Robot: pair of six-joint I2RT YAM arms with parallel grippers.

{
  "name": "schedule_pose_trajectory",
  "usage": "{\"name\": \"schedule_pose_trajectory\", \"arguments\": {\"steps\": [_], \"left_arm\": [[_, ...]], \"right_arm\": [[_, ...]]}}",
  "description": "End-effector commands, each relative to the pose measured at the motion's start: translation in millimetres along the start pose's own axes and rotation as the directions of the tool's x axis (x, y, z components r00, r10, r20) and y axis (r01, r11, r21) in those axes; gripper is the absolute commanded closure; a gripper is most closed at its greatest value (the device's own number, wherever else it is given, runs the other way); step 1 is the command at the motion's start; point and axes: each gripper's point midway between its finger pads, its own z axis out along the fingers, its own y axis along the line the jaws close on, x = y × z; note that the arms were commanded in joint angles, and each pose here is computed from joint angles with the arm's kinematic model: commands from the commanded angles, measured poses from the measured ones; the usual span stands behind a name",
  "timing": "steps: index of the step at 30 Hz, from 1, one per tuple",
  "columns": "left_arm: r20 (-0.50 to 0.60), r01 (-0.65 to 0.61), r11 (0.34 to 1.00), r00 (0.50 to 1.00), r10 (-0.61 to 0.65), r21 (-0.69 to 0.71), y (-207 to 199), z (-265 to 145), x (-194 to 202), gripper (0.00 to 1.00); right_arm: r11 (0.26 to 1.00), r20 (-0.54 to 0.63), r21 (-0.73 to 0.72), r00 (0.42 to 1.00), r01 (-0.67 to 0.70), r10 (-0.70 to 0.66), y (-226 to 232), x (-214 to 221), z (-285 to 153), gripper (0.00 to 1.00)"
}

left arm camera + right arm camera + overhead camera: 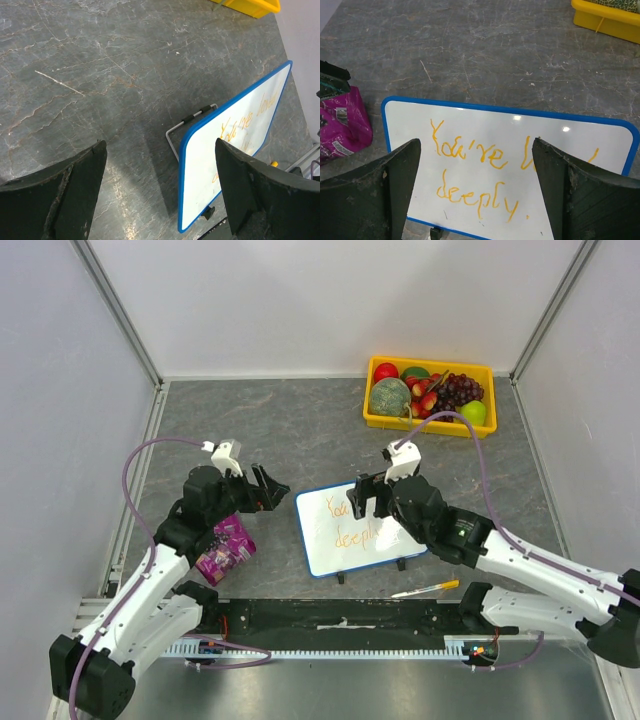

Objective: Write a sentence on the whiteboard
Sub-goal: Reset both arms

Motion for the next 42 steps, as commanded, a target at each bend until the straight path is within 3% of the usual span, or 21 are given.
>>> {"name": "schedule_pose_trajectory", "arguments": {"steps": [1,15,27,42], "left_arm": [[0.035,0.036,0.999,0.999,-0.035,-0.009,-4,-1,-13,0.07],[0.035,0.037,0.999,0.999,-0.035,-0.032,1,-5,-9,0.07],[0.058,0.037,0.997,0.998,-0.033,-0.074,9,-8,-11,0.07],[0.128,-0.012,0.999,0.992,0.018,-0.046,3,-11,-26,0.05]], "right_arm": [[1.0,0.054,0.006,0.998,0.013,-0.014,10,-27,10,0.02],[0.996,0.051,0.078,0.998,-0.03,0.026,-32,-40,24,0.02],[0.953,0.038,0.146,0.964,-0.266,0.264,-139,-36,22,0.02],[0.932,0.085,0.273,0.971,-0.238,0.223,-170,-33,1,0.02]]}}
